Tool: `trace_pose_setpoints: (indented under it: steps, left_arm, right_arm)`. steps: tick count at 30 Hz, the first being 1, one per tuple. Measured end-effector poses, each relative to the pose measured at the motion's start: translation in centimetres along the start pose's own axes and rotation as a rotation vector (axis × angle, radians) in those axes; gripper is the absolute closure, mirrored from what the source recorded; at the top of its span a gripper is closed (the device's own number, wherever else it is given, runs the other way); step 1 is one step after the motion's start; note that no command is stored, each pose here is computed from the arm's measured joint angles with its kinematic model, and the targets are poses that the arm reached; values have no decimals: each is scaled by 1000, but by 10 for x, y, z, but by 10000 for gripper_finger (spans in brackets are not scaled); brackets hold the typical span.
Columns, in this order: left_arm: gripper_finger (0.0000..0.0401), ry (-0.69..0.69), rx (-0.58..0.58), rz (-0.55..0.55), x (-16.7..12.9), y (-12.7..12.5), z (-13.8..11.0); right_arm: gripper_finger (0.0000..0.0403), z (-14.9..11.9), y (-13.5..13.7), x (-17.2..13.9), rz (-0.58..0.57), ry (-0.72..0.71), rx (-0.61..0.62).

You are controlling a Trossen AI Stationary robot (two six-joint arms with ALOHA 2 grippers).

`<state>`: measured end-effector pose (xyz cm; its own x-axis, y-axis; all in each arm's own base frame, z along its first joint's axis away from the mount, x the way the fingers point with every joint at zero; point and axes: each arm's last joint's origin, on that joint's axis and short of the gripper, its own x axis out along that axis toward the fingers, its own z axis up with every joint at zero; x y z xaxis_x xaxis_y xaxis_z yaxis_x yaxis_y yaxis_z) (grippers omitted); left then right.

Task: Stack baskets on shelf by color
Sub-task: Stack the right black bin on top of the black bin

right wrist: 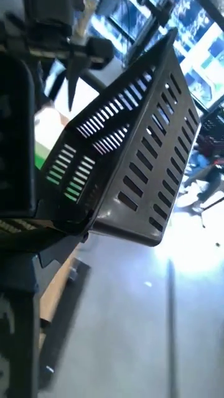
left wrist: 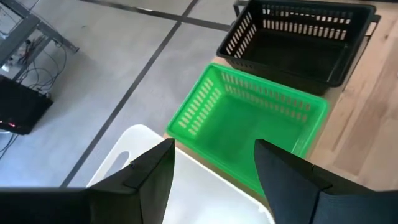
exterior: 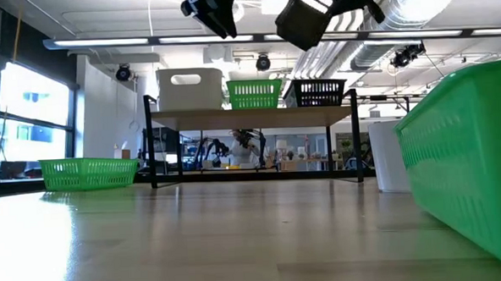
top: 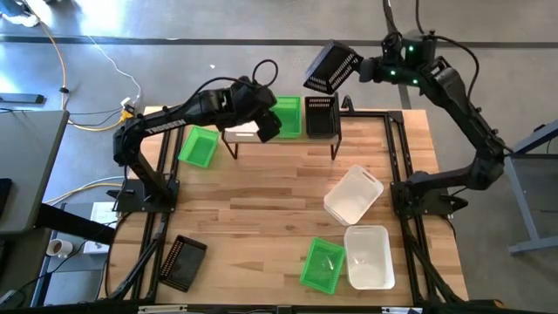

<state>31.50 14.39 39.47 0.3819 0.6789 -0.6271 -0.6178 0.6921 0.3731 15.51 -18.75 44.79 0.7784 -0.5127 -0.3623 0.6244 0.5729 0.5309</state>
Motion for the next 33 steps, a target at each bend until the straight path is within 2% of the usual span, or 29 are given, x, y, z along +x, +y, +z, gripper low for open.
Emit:
trace_pose_setpoints:
  steps: [8,11,14,19,24,28,33]
  left_arm:
    - [190,2,-3,3,1,1,0]
    - [190,12,-3,2,1,1,-1]
    - [190,27,3,2,1,1,-3]
    - [190,35,6,1,1,1,-4]
    - [190,34,6,-6,1,1,-4]
    - [190,34,5,-22,1,1,-4]
    - [190,34,-7,-25,1,0,-4]
  right_arm:
    - [403,-16,-11,13,16,235,151]
    - [403,-20,-12,12,16,279,186]
    - [403,-16,-6,7,25,266,176]
    - [403,6,25,-14,34,134,77]
    - [403,23,41,-20,-17,139,35]
    - [403,35,46,-11,-47,204,-17]
    - [403,43,36,-6,-114,340,17]
